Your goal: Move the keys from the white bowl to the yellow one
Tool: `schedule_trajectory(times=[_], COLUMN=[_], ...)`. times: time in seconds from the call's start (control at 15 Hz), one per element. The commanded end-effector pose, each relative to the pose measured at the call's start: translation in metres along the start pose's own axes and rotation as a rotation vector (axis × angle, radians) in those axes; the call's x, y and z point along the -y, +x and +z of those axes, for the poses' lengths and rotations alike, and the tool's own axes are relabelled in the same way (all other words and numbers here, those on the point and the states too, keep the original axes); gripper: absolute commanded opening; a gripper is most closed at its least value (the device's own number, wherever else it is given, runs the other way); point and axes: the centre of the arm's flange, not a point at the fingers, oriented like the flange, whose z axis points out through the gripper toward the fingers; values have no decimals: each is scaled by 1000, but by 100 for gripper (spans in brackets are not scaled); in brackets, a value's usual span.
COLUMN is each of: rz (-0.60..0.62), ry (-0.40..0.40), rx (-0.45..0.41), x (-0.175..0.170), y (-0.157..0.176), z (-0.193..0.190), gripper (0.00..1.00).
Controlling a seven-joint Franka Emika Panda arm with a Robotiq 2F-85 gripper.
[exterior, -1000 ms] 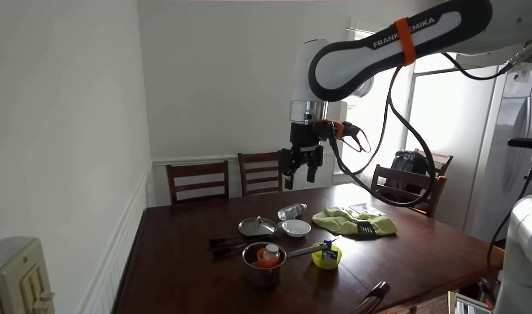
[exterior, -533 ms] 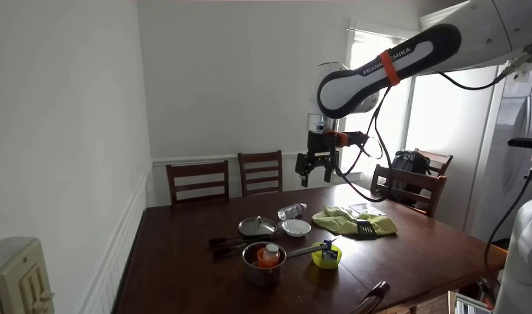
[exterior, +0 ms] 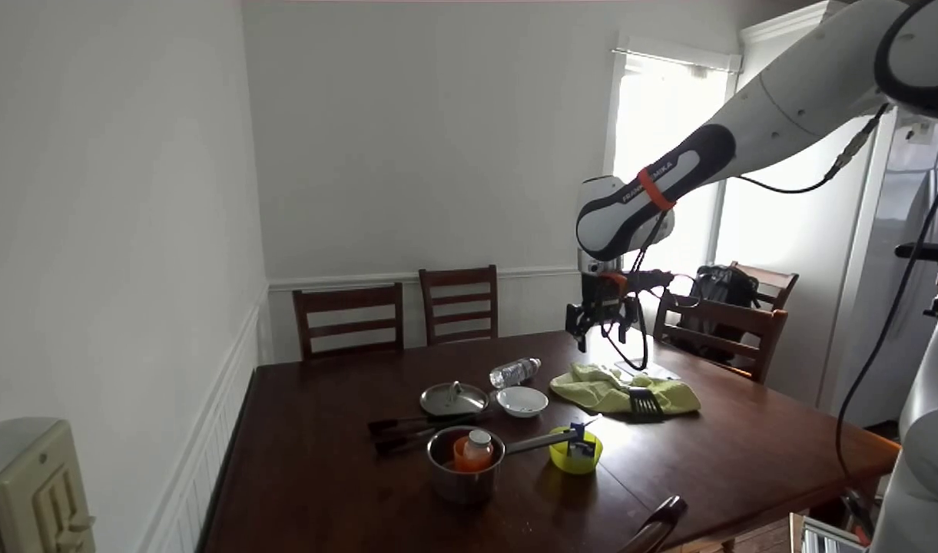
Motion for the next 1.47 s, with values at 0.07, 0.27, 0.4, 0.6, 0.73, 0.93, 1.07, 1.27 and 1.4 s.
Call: schedule_trajectory(times=[0.07, 0.27, 0.4, 0.6, 0.73, 0.93, 1.07, 1.27, 1.4], rz=[-58, -45, -49, -52, -4, 122, 172, 229, 229], ry=[-59, -53, -56, -66, -61, 71, 173, 282, 292], rx=[120, 106, 108, 102, 51, 42, 11, -7, 24], x=[-6, -7, -3, -12, -19, -25, -26, -24, -18], y=[50, 33, 39, 38, 43, 67, 89, 120, 138], z=[7, 13, 10, 4, 12, 18, 27, 49, 67], gripper=[100, 100, 100, 100, 100, 100, 100, 100, 100])
